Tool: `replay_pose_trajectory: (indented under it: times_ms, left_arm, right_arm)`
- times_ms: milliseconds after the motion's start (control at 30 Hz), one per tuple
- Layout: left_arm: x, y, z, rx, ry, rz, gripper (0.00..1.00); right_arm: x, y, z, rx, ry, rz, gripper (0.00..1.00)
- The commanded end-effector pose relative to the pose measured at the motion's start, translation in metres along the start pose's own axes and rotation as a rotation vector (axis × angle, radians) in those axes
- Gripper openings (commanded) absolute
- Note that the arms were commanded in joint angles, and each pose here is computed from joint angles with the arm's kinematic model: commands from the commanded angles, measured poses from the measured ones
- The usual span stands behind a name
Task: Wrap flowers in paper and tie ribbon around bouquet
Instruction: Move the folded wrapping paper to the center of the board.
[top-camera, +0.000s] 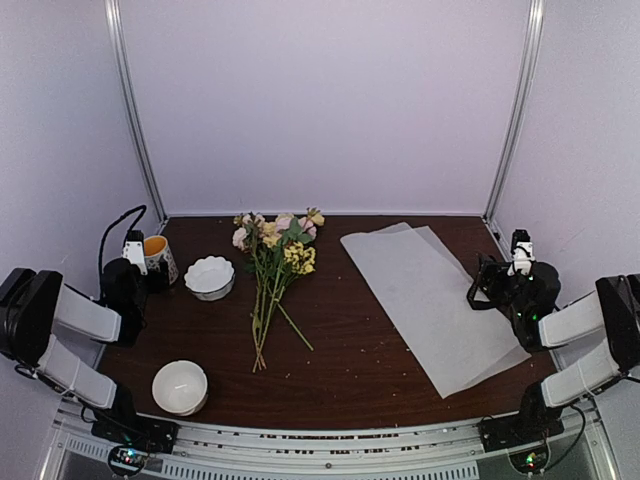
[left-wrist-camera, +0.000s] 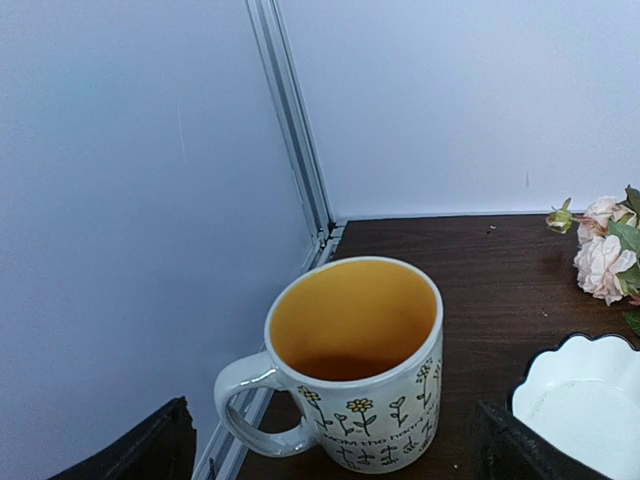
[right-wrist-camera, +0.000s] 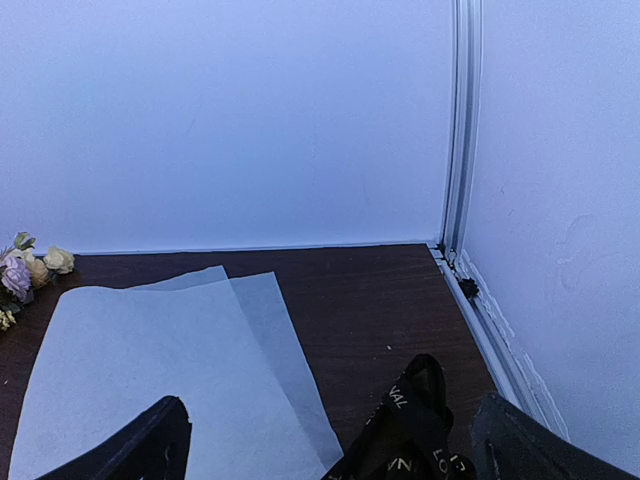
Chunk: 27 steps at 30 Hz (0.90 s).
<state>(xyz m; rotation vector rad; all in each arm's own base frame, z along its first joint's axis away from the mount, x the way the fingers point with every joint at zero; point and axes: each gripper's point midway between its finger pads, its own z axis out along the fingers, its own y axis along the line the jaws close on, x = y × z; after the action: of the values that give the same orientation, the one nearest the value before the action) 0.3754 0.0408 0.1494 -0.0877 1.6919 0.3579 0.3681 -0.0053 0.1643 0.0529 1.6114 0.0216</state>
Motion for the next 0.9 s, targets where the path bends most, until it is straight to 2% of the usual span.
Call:
replay_pose_trajectory:
  times_ms: [0,333,433,533,667,767,867]
  left_arm:
    - [-0.018,0.008,0.004,-0.031,-0.060,-0.015,0.98]
    - [-0.020,0.010,0.003,-0.041,-0.067,-0.016,0.98]
    - [-0.035,0.026,0.000,-0.116,-0.039,-0.043,0.98]
    - [-0.071,0.041,-0.002,-0.167,-0.020,-0.056,0.98]
    - [-0.140,0.017,-0.015,0.013,-0.087,-0.078,0.95]
    - [-0.178,-0.016,-0.037,0.125,-0.110,-0.013,0.95]
    - [-0.202,-0.051,-0.064,0.208,-0.111,0.069,0.94]
  right_arm:
    - [-0.014,0.000,0.003,0.009,-0.046,-0.015,1.00]
    - [-0.015,0.001,0.002,0.007,-0.054,-0.011,1.00]
    - [-0.035,-0.009,0.002,0.064,-0.049,0.010,1.00]
    - [-0.065,-0.008,0.010,0.070,0.009,0.045,1.00]
    - [-0.079,0.019,0.032,-0.063,0.173,0.092,1.00]
    - [-0.056,0.019,0.041,-0.021,0.446,0.121,0.93]
    - [-0.033,0.022,0.022,0.046,0.659,0.160,0.87]
